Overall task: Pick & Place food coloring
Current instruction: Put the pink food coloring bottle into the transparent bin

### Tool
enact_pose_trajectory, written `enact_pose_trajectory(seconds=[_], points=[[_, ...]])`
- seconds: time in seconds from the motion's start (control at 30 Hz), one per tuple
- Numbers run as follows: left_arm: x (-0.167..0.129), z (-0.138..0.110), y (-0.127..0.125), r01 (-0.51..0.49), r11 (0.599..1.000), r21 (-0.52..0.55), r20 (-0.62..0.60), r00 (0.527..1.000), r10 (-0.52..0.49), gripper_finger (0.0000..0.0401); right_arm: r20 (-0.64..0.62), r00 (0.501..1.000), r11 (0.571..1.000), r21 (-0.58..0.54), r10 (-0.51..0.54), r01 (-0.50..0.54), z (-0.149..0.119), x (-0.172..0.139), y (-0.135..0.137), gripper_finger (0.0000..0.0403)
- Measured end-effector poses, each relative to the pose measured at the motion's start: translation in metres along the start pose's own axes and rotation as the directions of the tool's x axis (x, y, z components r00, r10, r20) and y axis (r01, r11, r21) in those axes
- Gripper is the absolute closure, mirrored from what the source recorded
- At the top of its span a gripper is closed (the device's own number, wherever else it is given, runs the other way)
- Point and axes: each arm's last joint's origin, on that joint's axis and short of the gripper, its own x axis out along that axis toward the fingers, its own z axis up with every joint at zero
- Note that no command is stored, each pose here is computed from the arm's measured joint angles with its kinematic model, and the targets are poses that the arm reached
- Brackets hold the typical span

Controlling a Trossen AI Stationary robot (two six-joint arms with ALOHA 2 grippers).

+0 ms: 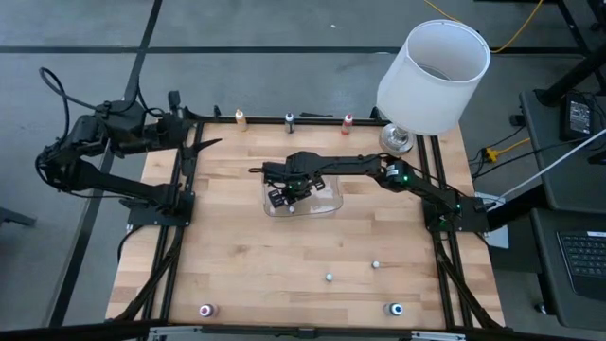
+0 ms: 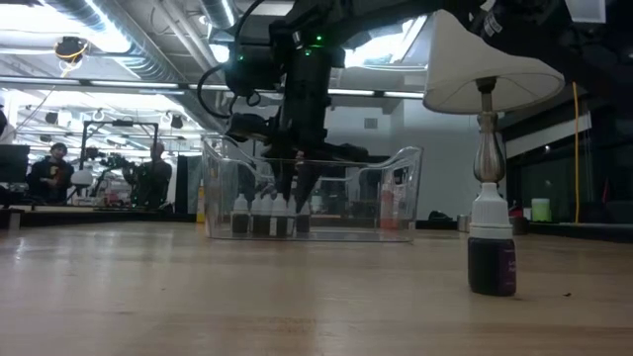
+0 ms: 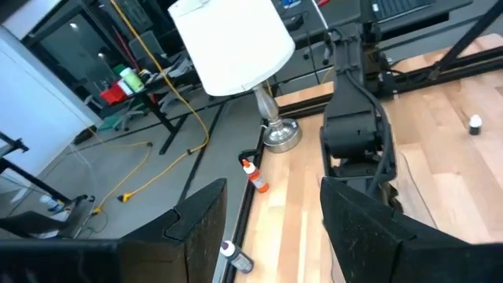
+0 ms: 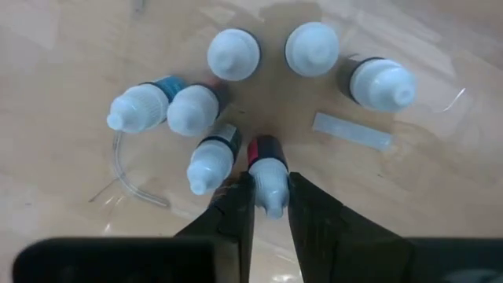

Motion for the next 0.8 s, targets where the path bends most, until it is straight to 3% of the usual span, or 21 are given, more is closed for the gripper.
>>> enact_pose_trajectory(seconds=[0.8], points=[[0.0, -0.0018, -0.0008, 0.01, 1.0, 0.006, -0.017, 1.0, -0.01, 0.0202, 0.011, 1.0, 0.999, -0.05, 0.009, -0.009, 0.0036, 0.0, -0.0007, 0.0325]])
